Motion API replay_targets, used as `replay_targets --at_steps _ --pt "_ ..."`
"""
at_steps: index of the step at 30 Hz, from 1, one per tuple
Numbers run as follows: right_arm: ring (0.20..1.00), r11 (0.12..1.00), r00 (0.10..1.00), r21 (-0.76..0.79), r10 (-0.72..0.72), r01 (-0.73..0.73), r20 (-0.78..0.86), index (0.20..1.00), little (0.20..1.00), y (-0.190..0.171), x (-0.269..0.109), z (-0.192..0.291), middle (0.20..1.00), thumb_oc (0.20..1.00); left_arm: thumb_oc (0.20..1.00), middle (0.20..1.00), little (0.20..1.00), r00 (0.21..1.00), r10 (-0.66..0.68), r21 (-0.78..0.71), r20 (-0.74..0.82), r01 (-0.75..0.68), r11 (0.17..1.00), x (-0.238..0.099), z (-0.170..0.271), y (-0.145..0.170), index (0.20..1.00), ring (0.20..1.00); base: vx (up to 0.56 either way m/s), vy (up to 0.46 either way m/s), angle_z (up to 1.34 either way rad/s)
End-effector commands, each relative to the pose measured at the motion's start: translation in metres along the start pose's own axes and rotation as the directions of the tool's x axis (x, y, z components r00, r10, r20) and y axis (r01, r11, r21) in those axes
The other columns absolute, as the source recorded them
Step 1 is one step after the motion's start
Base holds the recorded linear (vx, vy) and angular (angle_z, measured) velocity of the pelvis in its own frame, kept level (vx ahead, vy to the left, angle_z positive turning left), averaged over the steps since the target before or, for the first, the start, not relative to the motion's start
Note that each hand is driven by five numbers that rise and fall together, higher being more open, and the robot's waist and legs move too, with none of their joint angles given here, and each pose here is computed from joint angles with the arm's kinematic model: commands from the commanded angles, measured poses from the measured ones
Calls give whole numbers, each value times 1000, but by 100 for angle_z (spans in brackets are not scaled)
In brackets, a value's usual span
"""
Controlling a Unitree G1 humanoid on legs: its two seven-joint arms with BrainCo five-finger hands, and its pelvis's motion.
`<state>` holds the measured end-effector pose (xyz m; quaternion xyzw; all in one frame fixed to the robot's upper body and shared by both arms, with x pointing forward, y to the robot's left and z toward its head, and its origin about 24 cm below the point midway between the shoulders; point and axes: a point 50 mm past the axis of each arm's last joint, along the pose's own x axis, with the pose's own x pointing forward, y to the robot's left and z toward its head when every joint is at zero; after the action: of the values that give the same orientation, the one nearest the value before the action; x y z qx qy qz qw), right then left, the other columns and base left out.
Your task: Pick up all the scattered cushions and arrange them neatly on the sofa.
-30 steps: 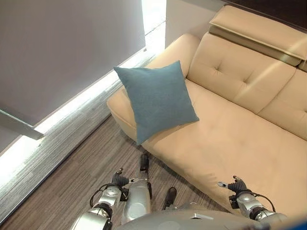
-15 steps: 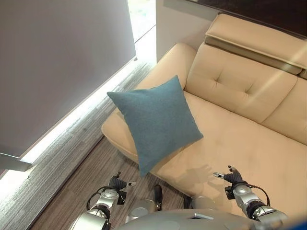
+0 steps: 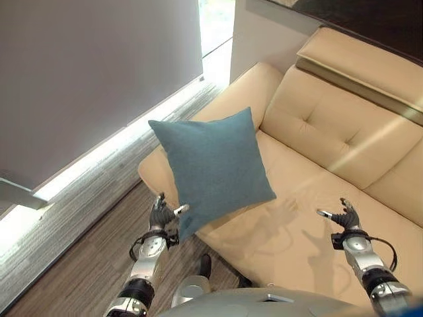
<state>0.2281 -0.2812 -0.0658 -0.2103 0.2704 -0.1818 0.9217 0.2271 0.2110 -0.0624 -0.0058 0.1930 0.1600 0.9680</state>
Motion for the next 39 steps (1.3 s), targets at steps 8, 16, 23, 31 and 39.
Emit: replay_targets --at_steps 8,16,23,31,39 --pt "1000 978 942 163 -170 127 290 1000 1000 -43 37 129 1000 1000 1000 1000 1000 954 13 -149 299 33 988 42 100 -36 1000 1000 -70 -29 26" --pt "1000 959 854 248 -241 137 462 1000 1000 -88 36 218 1000 1000 1000 1000 1000 885 -56 -179 461 155 971 44 158 -62 1000 1000 11 -32 6" --pt "1000 970 801 217 -212 105 560 1000 1000 -87 27 270 1000 1000 1000 1000 1000 744 -161 -134 648 319 938 23 231 -116 1000 1000 11 -14 7" --pt "1000 934 744 290 -38 -211 667 1000 1000 6 1 301 1000 1000 1000 1000 1000 615 -210 -98 760 428 898 -18 268 -170 1000 1000 16 -15 8" --pt "200 869 673 320 21 -378 740 200 200 47 -25 317 200 200 200 200 200 617 -133 -223 776 466 856 -27 277 -170 200 200 -1 -2 -2"
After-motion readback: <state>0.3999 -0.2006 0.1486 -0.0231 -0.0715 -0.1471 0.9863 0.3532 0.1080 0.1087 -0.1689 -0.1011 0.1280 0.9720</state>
